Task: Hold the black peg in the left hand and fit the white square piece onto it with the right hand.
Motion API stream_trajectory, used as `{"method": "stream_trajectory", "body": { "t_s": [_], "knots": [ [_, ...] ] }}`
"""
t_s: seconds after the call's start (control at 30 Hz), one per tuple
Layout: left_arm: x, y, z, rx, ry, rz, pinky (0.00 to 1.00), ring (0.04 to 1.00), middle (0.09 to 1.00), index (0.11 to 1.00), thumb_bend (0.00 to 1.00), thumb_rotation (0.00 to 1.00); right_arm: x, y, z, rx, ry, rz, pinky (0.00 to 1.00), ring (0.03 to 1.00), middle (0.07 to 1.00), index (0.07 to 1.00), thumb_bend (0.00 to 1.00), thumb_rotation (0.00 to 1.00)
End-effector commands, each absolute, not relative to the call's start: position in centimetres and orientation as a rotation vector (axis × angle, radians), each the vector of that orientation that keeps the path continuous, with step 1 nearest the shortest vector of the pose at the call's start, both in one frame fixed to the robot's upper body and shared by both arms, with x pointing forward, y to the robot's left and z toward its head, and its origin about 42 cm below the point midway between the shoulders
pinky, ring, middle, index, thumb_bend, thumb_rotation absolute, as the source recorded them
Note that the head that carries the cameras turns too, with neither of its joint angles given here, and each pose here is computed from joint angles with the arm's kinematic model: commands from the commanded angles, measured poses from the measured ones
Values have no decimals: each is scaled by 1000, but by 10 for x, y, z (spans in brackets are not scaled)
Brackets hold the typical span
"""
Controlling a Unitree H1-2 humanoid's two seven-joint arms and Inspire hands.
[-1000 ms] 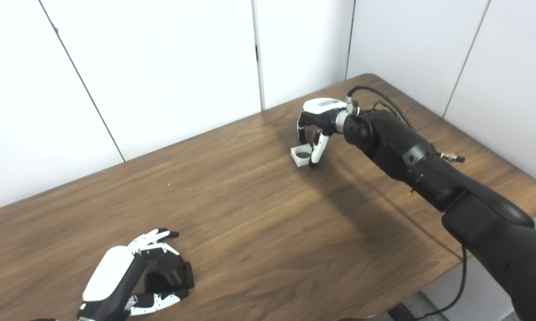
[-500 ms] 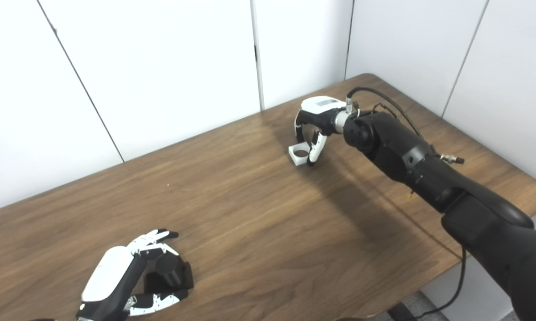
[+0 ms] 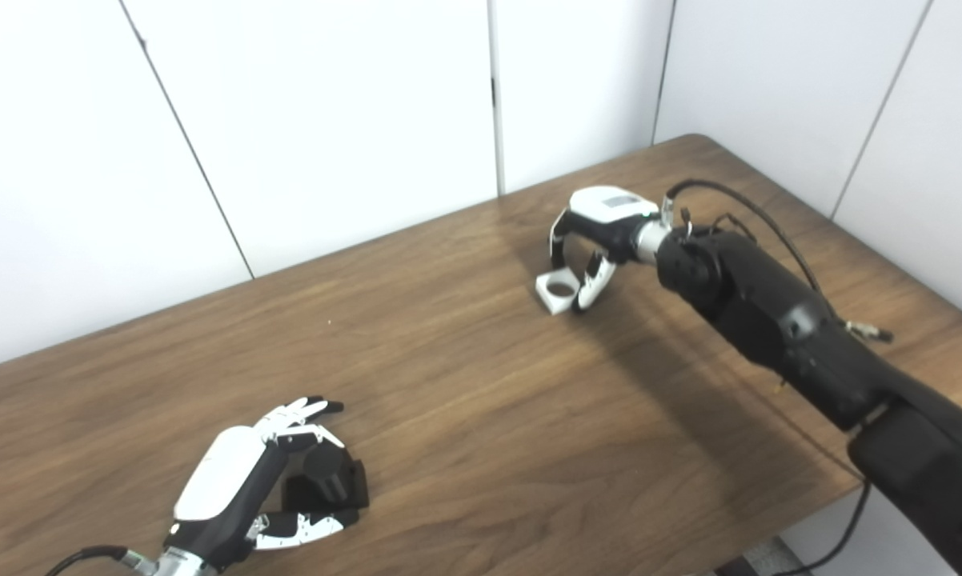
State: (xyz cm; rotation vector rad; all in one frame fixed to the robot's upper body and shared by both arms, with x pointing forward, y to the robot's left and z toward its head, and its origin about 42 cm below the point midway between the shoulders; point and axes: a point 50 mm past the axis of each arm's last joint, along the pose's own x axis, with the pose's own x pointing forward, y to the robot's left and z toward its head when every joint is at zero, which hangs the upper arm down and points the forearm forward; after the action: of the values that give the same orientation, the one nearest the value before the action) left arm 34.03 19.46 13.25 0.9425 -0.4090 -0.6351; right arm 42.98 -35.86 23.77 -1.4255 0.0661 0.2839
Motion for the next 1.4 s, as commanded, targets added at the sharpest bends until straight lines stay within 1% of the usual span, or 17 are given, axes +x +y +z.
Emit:
{"method": "stream_trajectory", "body": {
  "t_s": [0.0,0.13,0.3,0.47,0.77,1.07,1.27,1.37],
  "knots": [
    [335,215,94,1029,-204,-680,921,933,887,491,524,62,434,-350,280,-1422,-57,237,823,859,802,483,517,137],
    [338,223,87,1001,-146,-653,928,944,899,491,524,61,427,-335,291,-1399,-103,267,821,871,806,483,516,139],
    [337,223,85,984,-132,-635,928,946,900,492,524,60,417,-323,300,-1362,-152,297,820,875,809,482,517,138],
    [337,213,83,965,-121,-626,929,946,902,492,524,64,403,-309,306,-1323,-209,337,788,864,805,482,517,137],
    [340,203,83,972,-106,-625,941,954,907,492,523,70,376,-257,309,-1238,-323,420,754,850,788,480,520,136],
    [344,202,84,967,-92,-620,957,957,906,492,524,69,364,-217,307,-1169,-368,492,751,845,791,480,520,138],
    [347,196,84,975,-106,-629,943,952,904,491,524,70,362,-199,300,-1123,-380,525,751,850,788,480,520,137],
    [347,193,83,973,-105,-631,951,953,905,491,523,70,364,-191,297,-1120,-385,535,747,848,787,480,519,138]
  ]
}}
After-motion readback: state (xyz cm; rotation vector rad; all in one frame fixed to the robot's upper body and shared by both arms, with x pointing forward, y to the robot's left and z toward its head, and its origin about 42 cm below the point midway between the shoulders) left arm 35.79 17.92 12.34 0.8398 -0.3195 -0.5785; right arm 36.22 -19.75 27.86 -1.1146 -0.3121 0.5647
